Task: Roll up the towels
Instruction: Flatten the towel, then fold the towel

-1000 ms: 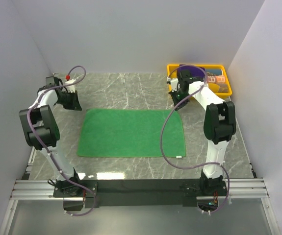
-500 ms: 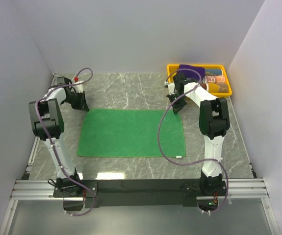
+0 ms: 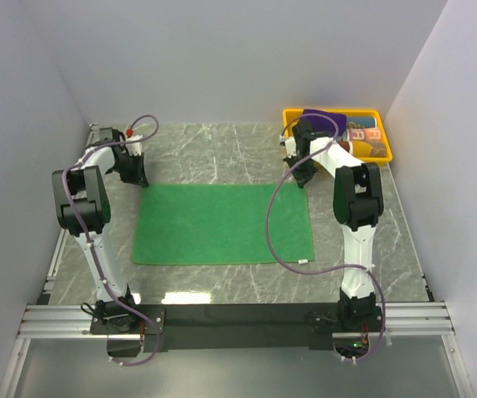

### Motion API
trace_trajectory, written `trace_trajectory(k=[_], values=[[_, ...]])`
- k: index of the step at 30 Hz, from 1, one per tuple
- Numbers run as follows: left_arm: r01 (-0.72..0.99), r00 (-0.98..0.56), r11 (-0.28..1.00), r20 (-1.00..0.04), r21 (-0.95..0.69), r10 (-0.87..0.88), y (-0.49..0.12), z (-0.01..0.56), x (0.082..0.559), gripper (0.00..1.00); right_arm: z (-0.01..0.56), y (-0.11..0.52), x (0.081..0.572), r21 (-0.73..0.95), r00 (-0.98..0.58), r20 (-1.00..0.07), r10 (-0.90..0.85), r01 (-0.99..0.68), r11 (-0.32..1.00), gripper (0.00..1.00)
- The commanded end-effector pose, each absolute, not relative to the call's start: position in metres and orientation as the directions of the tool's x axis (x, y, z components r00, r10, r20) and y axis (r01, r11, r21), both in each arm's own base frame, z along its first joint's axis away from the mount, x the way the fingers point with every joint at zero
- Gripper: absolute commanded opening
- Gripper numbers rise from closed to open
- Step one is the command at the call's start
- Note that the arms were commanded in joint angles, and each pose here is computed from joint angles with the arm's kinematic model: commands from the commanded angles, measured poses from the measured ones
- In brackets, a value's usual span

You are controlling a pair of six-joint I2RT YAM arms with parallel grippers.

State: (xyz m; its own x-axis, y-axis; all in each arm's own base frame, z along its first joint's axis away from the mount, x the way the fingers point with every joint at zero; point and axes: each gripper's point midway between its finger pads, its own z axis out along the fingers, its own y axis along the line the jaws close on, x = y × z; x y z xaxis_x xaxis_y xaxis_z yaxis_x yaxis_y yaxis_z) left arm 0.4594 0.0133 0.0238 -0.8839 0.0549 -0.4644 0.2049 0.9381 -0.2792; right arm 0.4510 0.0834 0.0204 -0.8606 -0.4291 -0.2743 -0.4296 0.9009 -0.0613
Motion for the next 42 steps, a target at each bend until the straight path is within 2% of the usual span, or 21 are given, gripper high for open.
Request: trace_trajectory(k=[1, 4, 7, 8, 9, 13, 23, 28, 33, 42], values=[[0.179, -0.879, 0.971, -0.469, -0.161, 0.084, 0.041, 0.025, 0.46, 0.01, 0.034, 0.082, 0.473, -0.085, -0.839, -0.33, -0.432, -0.429, 0.899, 0.0], [0.196, -0.867, 0.964, -0.491, -0.178, 0.086, 0.037, 0.033, 0.466, 0.02, 0.048, 0.09, 0.475, -0.051, -0.828, -0.366, -0.425, -0.438, 0.897, 0.01], [0.238, -0.849, 0.95, -0.518, -0.202, 0.102, 0.031, 0.05, 0.472, 0.13, 0.07, 0.098, 0.472, -0.016, -0.81, -0.408, -0.422, -0.456, 0.89, 0.15], [0.259, -0.837, 0.941, -0.537, -0.219, 0.105, 0.027, 0.059, 0.474, 0.16, 0.087, 0.1, 0.476, -0.026, -0.789, -0.452, -0.417, -0.455, 0.89, 0.23], [0.277, -0.826, 0.937, -0.551, -0.213, 0.119, 0.026, 0.065, 0.476, 0.21, 0.088, 0.099, 0.474, -0.028, -0.787, -0.458, -0.414, -0.452, 0.891, 0.25], [0.308, -0.781, 0.934, -0.609, -0.184, 0.138, 0.027, 0.089, 0.488, 0.27, 0.103, 0.089, 0.48, -0.063, -0.778, -0.483, -0.402, -0.427, 0.902, 0.25], [0.304, -0.807, 0.938, -0.568, -0.165, 0.161, 0.034, 0.076, 0.495, 0.36, 0.08, 0.078, 0.487, -0.032, -0.813, -0.429, -0.393, -0.421, 0.907, 0.37], [0.305, -0.818, 0.939, -0.548, -0.157, 0.174, 0.037, 0.07, 0.49, 0.51, 0.061, 0.078, 0.478, -0.008, -0.83, -0.381, -0.407, -0.437, 0.899, 0.41], [0.304, -0.845, 0.936, -0.503, -0.176, 0.18, 0.037, 0.056, 0.482, 0.55, 0.049, 0.082, 0.473, 0.023, -0.839, -0.358, -0.41, -0.447, 0.894, 0.43], [0.386, -0.856, 0.883, -0.46, -0.266, 0.236, 0.024, 0.048, 0.469, 0.55, 0.036, 0.083, 0.464, 0.05, -0.838, -0.312, -0.447, -0.484, 0.873, 0.43]])
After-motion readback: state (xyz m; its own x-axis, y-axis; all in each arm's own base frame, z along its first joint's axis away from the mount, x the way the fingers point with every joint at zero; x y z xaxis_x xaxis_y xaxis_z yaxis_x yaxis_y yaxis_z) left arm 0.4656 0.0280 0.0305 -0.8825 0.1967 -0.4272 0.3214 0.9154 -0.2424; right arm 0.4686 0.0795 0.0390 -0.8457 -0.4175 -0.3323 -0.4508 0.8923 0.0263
